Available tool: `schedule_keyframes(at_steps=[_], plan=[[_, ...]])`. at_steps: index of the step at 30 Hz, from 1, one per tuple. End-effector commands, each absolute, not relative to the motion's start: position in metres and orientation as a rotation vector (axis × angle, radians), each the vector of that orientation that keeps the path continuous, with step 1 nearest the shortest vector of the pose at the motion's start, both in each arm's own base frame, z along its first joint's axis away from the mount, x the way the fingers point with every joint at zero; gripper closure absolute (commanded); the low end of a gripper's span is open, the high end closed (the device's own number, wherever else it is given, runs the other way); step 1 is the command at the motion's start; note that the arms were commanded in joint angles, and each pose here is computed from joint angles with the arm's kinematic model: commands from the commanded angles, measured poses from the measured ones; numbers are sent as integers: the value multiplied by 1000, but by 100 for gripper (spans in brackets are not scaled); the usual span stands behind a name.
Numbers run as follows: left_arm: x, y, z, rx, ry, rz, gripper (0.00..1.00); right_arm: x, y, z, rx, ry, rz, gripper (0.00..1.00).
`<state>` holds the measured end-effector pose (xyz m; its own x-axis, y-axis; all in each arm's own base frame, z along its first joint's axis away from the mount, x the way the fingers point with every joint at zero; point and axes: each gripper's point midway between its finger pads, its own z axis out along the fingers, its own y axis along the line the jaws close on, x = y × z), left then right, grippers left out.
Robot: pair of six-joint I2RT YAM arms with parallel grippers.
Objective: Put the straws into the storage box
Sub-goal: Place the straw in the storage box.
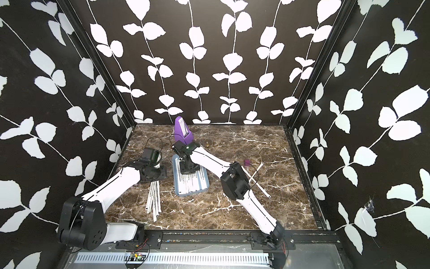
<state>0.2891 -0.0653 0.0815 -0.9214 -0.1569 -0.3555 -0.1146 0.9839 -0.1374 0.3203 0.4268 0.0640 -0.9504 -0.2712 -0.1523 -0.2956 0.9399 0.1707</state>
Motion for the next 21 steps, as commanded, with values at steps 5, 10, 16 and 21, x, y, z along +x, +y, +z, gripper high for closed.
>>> schedule_keyframes(at_steps=[5, 10, 16, 21], plan=[[261, -66, 68, -263, 2887, -226, 74, 332, 433, 120, -419, 2862, 399, 67], [251, -55, 49, -311, 2944, -135, 75, 338, 423, 148, -403, 2794, 417, 67], [254, -47, 40, -309, 2955, -53, 75, 334, 411, 135, -391, 2825, 403, 67], [248, -40, 30, -320, 2979, 7, 75, 332, 408, 130, -372, 2831, 413, 67]])
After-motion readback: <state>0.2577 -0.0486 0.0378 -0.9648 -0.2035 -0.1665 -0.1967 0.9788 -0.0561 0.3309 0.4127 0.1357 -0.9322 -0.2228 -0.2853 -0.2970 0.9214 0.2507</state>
